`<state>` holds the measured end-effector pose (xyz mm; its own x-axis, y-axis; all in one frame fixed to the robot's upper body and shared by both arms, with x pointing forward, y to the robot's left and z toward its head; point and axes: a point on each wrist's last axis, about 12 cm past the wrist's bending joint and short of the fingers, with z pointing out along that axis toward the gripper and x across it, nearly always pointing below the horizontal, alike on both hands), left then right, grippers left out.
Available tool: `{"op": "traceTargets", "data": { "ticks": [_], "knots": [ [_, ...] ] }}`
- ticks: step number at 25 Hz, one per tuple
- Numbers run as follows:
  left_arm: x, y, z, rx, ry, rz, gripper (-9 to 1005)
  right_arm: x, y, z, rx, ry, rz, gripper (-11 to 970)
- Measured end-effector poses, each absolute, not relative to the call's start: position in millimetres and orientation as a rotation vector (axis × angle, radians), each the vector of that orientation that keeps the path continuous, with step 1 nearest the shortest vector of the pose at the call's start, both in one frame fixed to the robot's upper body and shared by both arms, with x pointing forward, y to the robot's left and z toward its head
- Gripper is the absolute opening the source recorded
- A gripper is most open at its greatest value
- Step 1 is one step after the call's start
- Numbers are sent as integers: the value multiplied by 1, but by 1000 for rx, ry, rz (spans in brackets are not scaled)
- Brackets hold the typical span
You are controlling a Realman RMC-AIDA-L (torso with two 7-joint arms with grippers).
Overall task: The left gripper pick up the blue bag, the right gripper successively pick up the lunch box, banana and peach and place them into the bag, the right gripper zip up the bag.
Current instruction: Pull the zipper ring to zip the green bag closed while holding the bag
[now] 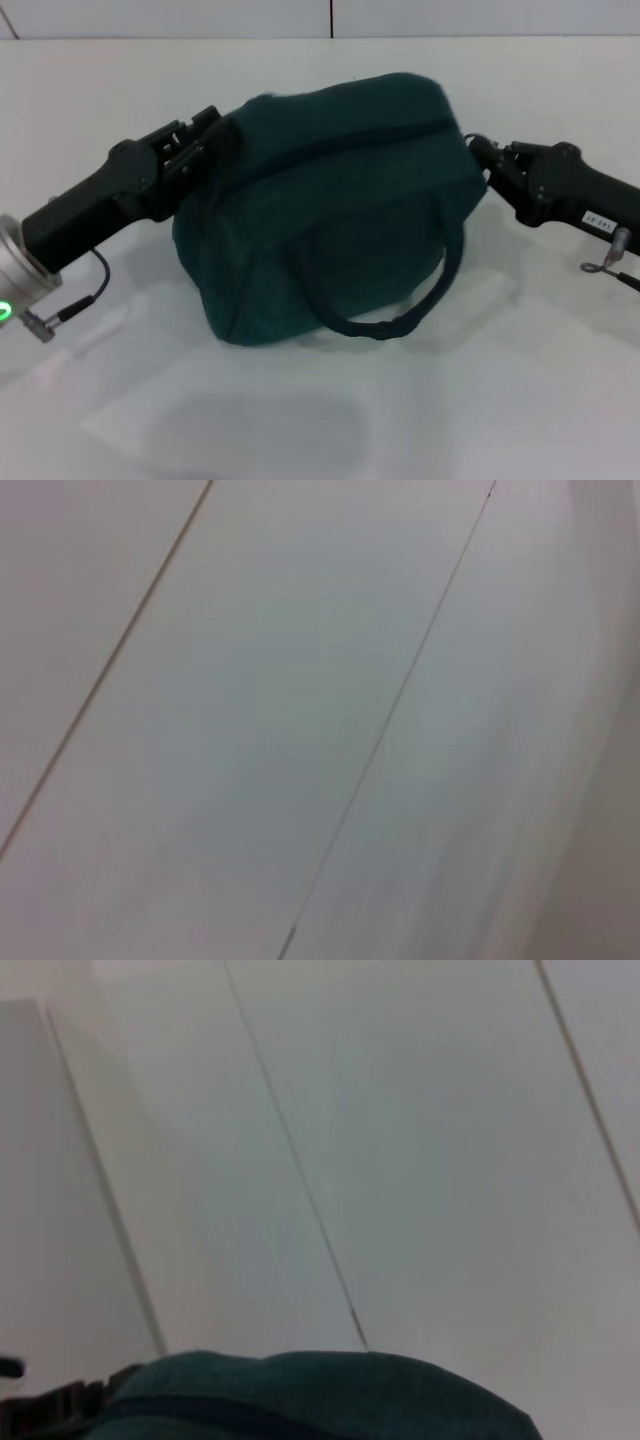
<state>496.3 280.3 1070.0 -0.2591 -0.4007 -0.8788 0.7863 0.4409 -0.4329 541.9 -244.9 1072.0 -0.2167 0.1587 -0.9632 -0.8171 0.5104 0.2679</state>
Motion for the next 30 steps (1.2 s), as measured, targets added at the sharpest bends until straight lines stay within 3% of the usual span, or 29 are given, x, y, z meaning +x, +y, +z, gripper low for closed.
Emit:
{"op": "traceTargets", "data": {
  "ticks": [6,11,24,30],
  "knots": [
    [510,281,1083,438,1464,-1213,328,542,-241,1071,-604,1534,1010,14],
    [525,276,1101,571,1509,-1230,416,540,-242,1070,-598,1539,1011,14],
    [567,266,1166,783,1602,-1149,415,534,-247,1064,-568,1552,1012,14],
    [569,286,1199,720,1480,-1021,415,531,-248,1061,-551,1554,1013,15]
  ]
}}
